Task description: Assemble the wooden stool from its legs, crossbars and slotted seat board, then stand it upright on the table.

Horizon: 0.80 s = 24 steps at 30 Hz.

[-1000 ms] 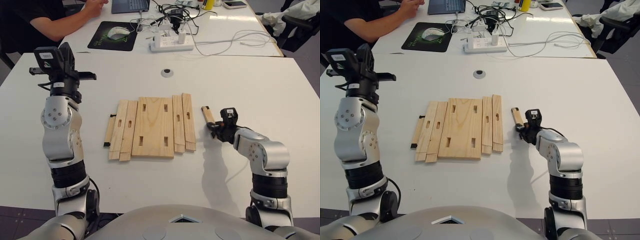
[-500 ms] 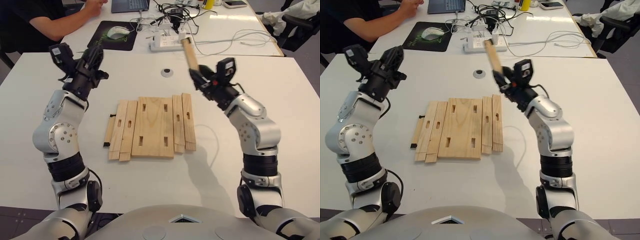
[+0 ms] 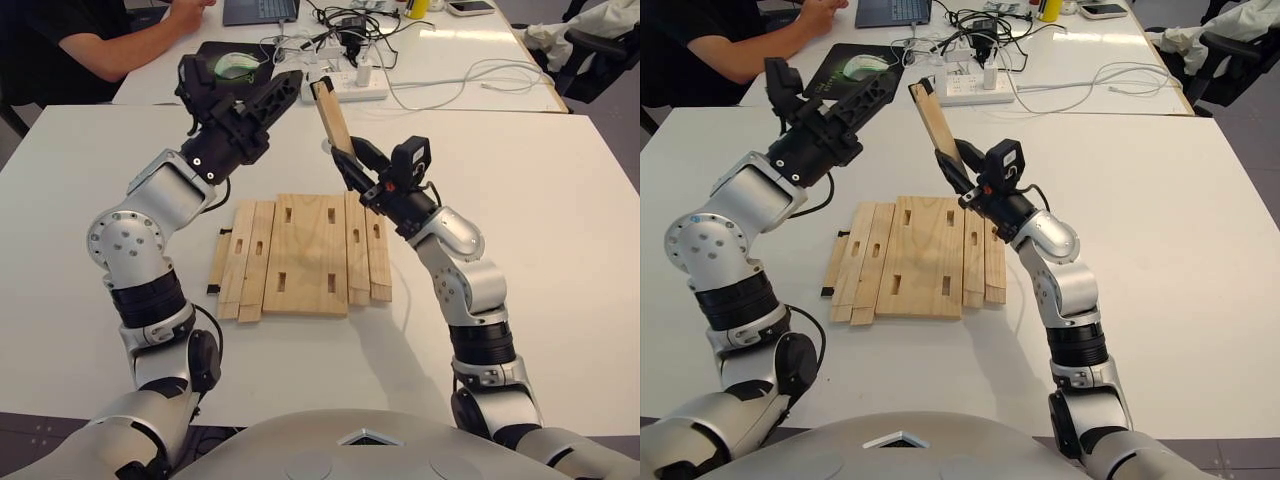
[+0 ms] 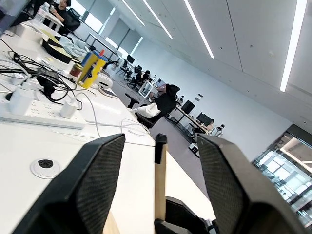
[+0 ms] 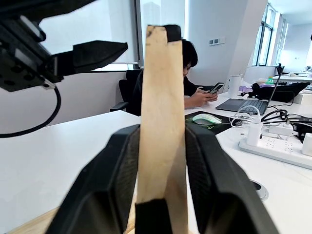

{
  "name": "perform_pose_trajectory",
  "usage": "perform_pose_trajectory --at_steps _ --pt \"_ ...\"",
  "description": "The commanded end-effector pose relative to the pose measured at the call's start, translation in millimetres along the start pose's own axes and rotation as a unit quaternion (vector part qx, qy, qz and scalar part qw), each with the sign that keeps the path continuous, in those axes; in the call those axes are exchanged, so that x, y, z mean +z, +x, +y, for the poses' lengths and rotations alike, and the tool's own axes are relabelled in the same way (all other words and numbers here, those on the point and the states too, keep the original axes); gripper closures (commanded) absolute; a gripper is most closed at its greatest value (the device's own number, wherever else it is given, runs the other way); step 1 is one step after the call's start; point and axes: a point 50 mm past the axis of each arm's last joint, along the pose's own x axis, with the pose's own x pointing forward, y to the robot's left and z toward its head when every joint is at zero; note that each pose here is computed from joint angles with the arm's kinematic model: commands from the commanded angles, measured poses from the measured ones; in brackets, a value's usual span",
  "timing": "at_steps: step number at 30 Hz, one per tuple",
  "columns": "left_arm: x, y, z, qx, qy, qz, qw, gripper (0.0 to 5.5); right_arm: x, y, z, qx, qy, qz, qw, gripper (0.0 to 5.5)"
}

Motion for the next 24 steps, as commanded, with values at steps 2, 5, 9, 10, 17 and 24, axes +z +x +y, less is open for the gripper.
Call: perform_pose_trajectory --at_steps 2,5,9,10,17,24 --pt "-8 6 -3 -0.001 0.008 0.043 0.999 2.79 -5 3 6 0.01 -0.004 -0.003 1.0 4.17" --pt "-9 7 0 0.011 0.018 0.051 0.998 2.79 -6 4 11 0.021 -0.011 -0.005 1.0 4.17" --pt "-9 7 2 0.018 0.024 0.053 0.998 2.79 -8 3 14 0.03 -0.017 -0.004 0.999 4.17" --pt "-9 7 2 0.019 0.026 0.054 0.998 2.79 -9 3 15 0.032 -0.017 -0.003 0.999 4.17" --pt "-8 5 4 0.026 0.032 0.052 0.998 2.79 -11 2 16 0.037 -0.021 0.001 0.999 4.17" --pt "-8 3 0 0.016 0.04 0.052 0.998 3.43 -10 3 15 0.042 -0.02 0.001 0.999 4.17"
